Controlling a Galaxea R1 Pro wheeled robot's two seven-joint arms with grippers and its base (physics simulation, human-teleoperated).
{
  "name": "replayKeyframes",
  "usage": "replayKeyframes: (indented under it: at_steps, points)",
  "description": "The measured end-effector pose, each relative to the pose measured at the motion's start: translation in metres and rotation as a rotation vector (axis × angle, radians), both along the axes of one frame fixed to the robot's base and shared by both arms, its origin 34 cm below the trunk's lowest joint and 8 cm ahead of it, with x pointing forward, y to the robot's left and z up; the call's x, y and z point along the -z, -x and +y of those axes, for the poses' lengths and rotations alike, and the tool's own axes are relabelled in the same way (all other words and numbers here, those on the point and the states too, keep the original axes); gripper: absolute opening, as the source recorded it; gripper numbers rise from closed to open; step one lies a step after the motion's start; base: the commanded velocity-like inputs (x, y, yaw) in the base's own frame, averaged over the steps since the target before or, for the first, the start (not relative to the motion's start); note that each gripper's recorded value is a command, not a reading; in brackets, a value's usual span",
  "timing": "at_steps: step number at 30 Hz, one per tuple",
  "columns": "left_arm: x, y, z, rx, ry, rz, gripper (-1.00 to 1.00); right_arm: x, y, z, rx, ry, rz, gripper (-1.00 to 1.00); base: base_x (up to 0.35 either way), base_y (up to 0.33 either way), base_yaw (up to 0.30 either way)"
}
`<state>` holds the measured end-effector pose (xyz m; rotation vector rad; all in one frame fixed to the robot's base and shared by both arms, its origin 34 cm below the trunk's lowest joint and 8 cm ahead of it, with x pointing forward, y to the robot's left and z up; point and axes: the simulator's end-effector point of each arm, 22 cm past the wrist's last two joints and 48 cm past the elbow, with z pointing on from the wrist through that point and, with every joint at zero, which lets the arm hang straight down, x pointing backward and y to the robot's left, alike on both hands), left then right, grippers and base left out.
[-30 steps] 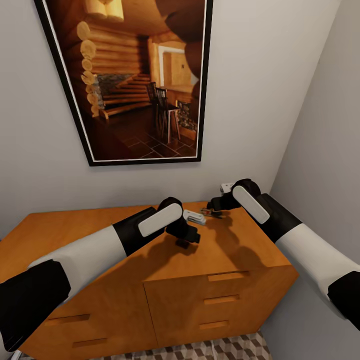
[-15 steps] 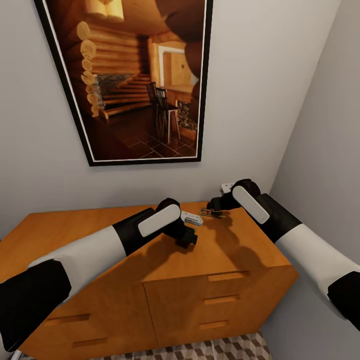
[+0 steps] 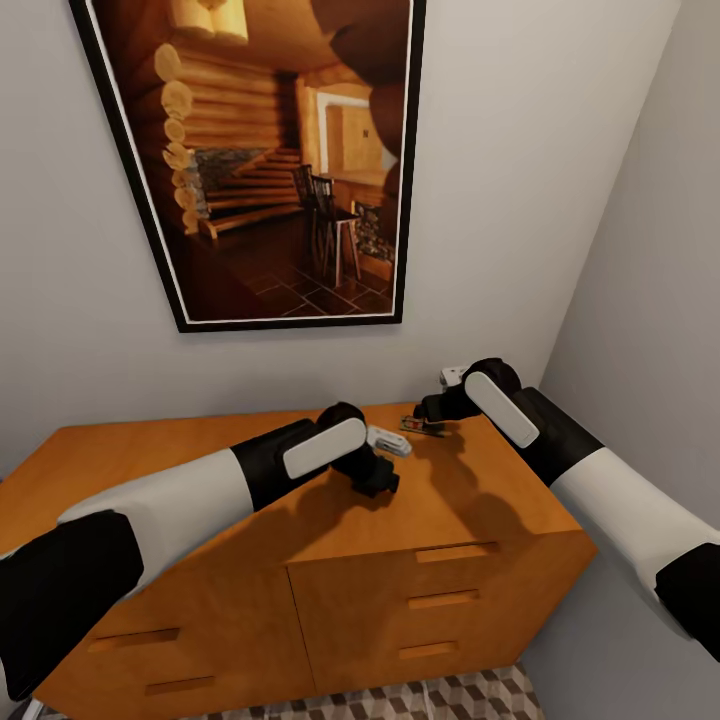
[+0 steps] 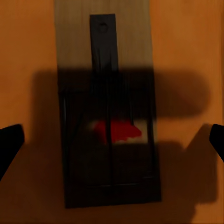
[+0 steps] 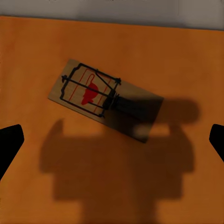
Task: Take the four mousetraps from the cabinet in the bathroom and place them on the bathroom floor. Make sure all four end up on the same floor surface, and ensure that at least two of them are either under or directly next to the same bathroom sink.
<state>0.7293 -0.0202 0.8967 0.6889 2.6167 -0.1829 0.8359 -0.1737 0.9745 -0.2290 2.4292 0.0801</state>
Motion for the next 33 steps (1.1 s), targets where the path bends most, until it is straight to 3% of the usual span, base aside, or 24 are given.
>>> replayKeyframes:
  at_steps: [33]
  points:
    - [-0.001,0.004,-0.013,0.050,0.037,-0.020,1.00,0.001,0.000,0.000,0.000,0.000,0.002,1.00,0.000,0.000,0.000]
